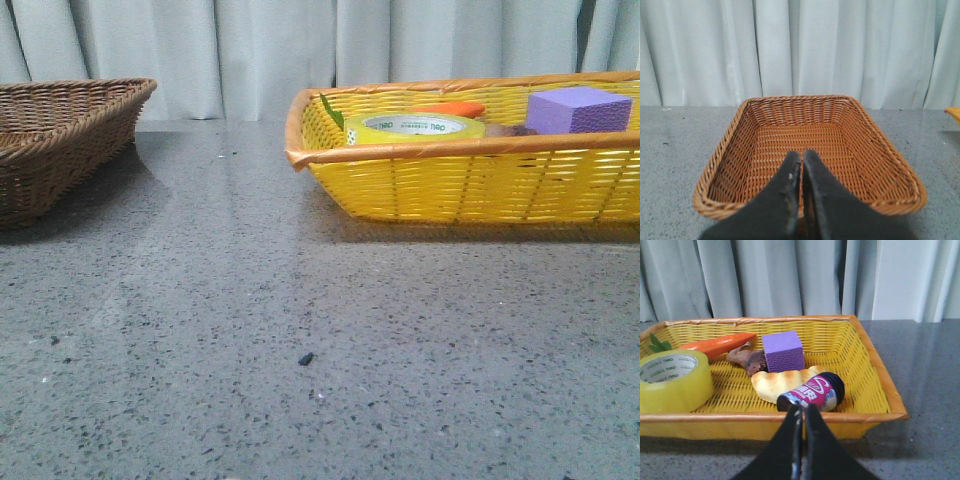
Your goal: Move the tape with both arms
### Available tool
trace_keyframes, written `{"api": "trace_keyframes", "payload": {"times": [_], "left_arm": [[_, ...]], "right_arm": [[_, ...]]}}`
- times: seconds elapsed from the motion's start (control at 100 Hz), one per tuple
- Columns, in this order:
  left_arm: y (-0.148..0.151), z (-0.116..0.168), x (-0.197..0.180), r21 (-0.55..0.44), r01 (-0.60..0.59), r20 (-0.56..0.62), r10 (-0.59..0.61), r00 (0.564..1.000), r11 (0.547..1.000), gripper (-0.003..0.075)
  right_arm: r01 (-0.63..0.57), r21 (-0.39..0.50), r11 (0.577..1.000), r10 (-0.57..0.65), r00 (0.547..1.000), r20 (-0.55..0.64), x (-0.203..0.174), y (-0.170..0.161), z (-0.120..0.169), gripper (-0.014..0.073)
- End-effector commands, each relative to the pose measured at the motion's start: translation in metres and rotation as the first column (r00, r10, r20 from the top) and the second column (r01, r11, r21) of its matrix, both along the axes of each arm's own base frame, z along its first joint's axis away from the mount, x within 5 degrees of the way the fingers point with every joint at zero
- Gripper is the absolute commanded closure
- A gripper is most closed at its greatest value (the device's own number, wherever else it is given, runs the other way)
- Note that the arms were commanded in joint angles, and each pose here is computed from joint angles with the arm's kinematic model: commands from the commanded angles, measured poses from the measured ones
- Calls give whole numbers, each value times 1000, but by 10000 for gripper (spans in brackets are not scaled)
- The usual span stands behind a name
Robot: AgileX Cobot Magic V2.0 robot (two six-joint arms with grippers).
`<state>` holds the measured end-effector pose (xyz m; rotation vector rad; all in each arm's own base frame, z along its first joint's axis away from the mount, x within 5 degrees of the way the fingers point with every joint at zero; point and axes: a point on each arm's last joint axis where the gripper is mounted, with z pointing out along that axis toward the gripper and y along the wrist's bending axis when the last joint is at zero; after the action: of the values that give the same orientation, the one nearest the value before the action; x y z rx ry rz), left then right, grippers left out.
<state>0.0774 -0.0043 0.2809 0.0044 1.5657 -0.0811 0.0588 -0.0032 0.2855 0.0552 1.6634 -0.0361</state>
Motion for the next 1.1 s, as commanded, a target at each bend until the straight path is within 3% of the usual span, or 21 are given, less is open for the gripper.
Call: {"api": "trace_keyframes", "payload": {"times": [0.0,0.22,0.43,0.71,0.8,0.96,1.09], "left_arm": [[0,22,8,-22,-1,97,3,995,1000,741],[0,23,16,-22,-6,94,8,996,1000,741],[0,24,16,-25,-7,105,10,994,1000,741],[0,24,16,-25,-7,105,10,994,1000,741],[0,24,16,-25,-7,105,10,994,1000,741],[0,24,16,-25,-7,105,10,994,1000,741],[0,24,16,-25,-7,105,10,994,1000,741]], "right_arm": [[-2,11,1000,1,997,79,6,0,26,662],[-10,62,998,4,995,98,17,0,33,662],[-17,76,997,28,990,-141,37,1,53,662],[-136,41,990,142,923,-358,85,13,91,641],[-196,40,980,195,891,-409,102,22,102,559],[-309,48,950,293,826,-481,134,48,115,288],[-388,55,920,355,769,-532,157,72,121,190]]}}
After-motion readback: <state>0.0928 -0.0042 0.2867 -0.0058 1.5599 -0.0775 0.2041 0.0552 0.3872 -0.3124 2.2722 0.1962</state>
